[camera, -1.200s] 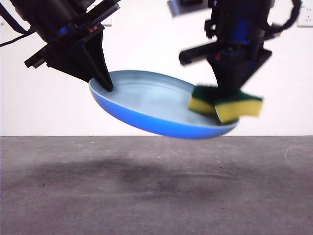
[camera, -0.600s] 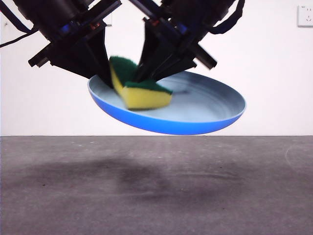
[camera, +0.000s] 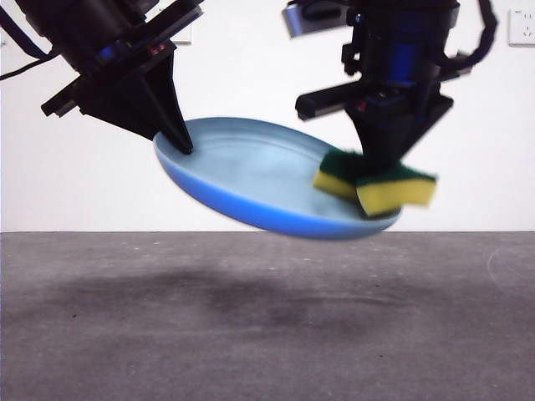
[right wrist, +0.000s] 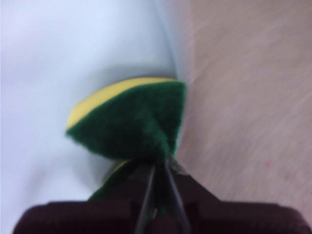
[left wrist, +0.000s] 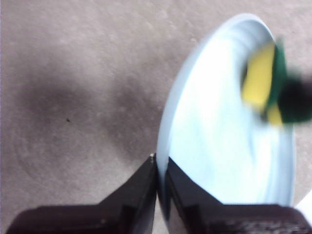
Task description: Pick up the plate,pick up the cloth,clean the plate with the cloth
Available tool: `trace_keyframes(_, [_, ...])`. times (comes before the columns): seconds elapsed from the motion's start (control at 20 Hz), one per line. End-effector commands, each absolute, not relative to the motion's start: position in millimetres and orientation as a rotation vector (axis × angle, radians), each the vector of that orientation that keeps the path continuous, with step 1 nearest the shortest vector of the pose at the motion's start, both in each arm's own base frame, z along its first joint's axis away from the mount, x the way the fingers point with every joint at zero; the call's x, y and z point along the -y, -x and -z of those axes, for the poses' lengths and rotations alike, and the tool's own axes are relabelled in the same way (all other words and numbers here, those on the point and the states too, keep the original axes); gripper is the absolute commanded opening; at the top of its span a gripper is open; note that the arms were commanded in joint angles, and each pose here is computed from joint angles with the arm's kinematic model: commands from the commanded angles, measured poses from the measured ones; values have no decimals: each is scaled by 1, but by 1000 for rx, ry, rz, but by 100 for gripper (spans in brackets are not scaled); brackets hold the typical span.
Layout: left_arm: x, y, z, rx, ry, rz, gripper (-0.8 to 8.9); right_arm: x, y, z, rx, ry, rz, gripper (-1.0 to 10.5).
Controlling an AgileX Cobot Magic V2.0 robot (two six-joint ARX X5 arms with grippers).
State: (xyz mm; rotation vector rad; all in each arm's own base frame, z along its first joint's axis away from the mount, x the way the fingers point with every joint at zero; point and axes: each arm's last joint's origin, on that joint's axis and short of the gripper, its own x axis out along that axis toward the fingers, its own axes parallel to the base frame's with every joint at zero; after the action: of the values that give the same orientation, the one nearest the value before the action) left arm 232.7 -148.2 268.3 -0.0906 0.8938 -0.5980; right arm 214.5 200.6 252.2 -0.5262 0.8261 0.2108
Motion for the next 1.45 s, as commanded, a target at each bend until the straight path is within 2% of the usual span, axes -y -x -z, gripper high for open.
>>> trace_keyframes(0.05, [149,-230,-269,-908,79,648,-8,-200,-225,-261,-715,437,-210,-16])
trace_keyframes(0.25, [147,-229,-267,-911,5,622,-8,-203,-230,-289,-562,223,-410,-16])
trace_keyframes(0.4, [141,-229,-264,-894,-132,470,-9,-199,-222,-313,-457,134,-507,-16])
trace_keyframes(0.5, [136,-235,-261,-868,-218,345,-9,-189,-210,-330,-409,107,-516,-16])
trace_keyframes(0.65, [125,-252,-253,-858,-202,277,-9,-169,-190,-350,-382,94,-516,-16])
trace_keyframes(1.05, [112,-292,-206,-961,-162,222,-9,-135,-153,-369,-397,103,-510,-16])
trace_keyframes(1.45, [112,-300,-177,-1075,-166,232,0,-127,-146,-363,-473,153,-470,-16])
